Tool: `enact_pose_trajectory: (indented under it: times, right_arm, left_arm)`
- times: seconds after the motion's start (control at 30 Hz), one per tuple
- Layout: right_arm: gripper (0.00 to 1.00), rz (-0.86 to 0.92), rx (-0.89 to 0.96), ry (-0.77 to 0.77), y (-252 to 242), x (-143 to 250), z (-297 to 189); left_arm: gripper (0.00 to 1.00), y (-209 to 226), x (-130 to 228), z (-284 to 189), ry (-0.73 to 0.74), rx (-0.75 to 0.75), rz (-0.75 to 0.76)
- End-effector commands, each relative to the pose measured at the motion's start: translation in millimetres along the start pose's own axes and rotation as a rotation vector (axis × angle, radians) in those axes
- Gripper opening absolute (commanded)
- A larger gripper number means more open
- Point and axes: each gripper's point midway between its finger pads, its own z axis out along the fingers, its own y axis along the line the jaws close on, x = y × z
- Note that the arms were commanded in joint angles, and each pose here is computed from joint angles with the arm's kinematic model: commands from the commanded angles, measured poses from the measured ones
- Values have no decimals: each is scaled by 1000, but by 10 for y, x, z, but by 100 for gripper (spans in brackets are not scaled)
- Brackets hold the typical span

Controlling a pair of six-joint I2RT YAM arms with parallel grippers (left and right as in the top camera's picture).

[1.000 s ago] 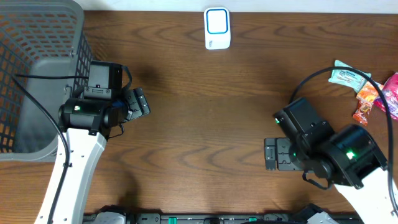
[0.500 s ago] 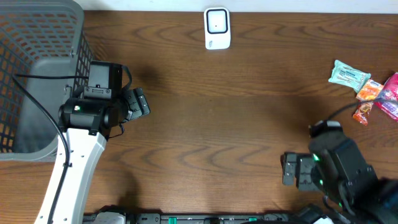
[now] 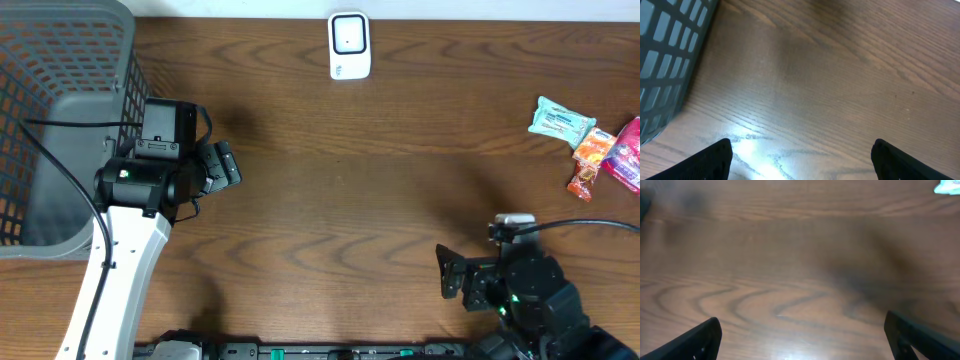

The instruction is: Scan the item barcode

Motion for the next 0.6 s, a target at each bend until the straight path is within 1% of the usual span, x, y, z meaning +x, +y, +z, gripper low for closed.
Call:
enact_pose_trajectory:
  times: [0.0,0.2,0.57]
  right_arm:
    - [99,-49,6,-11,-24,79,123]
    - [99,-51,7,-24,-15,98,242]
    - [99,-98,15,-72,-8,-11,244]
  left_arm:
    - [89,34,-15,-7,-9,-12,-6]
    - [89,34,-15,-7,-9,-12,-6]
    - [89,35,-15,-7,-10,-12,-6]
